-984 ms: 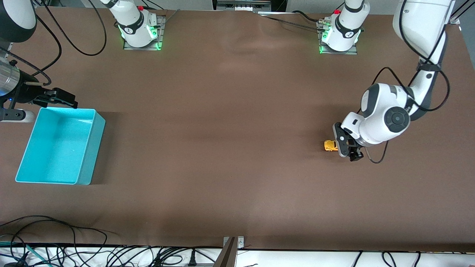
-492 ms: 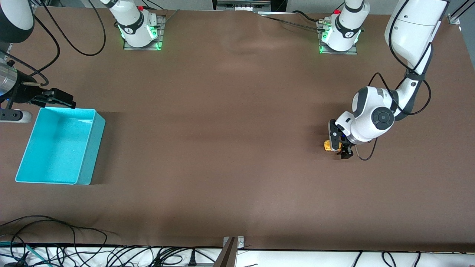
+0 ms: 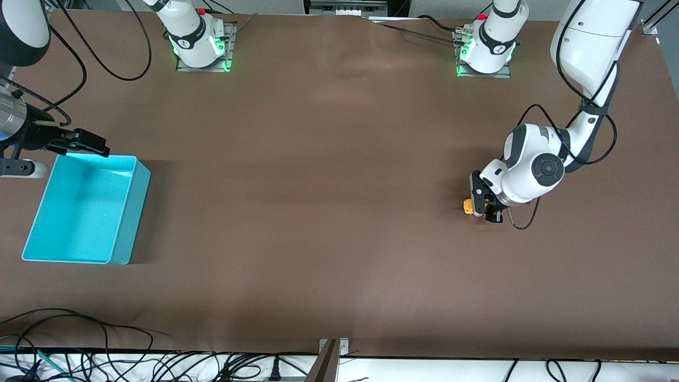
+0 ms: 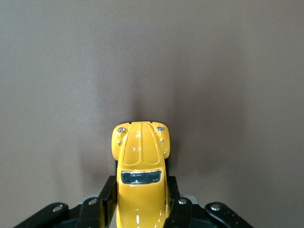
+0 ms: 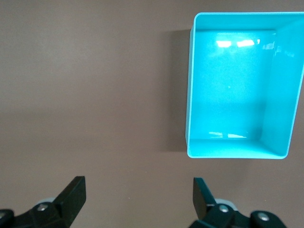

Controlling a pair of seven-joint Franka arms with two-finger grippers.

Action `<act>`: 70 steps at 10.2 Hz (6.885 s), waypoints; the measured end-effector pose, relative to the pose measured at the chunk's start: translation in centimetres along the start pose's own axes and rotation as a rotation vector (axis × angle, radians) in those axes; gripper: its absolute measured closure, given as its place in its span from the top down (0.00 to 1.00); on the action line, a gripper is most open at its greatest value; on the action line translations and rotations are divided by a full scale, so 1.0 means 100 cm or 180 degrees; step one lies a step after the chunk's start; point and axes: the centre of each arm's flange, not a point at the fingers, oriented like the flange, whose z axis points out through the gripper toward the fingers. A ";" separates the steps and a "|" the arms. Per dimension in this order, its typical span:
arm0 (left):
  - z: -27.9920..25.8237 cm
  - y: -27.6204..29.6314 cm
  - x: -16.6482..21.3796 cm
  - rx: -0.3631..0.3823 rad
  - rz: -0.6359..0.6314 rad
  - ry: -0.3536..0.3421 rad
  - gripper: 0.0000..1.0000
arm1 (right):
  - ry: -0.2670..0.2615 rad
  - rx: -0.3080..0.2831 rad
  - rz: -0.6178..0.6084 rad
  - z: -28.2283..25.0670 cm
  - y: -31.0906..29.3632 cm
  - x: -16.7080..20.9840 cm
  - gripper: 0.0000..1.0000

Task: Wind up and store yellow beetle car
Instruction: 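Close the left gripper on the yellow car's body, then drag the car backward along the table with the left gripper, then open the left gripper, letting the car roll toward the blue bin, then reach the right gripper to the car while the left gripper withdraws, then lower the right gripper and close it on the yellow car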

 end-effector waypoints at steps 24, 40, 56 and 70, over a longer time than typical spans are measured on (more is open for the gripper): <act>-0.003 -0.011 -0.258 0.0049 0.0099 0.0005 0.45 | -0.0033 0.0010 0.0032 0.006 0.007 0.003 1.00; -0.130 -0.068 -0.198 -0.0404 -0.0233 0.0026 1.00 | -0.0129 0.0020 -0.0115 0.022 0.007 0.009 1.00; -0.365 -0.013 -0.047 -0.0184 -0.3286 -0.0159 1.00 | 0.0328 -0.0405 -0.2827 0.155 -0.040 0.069 1.00; -0.402 0.066 -0.057 -0.0222 -0.4674 -0.0116 1.00 | 0.0600 0.0093 -0.4590 0.304 0.032 0.146 1.00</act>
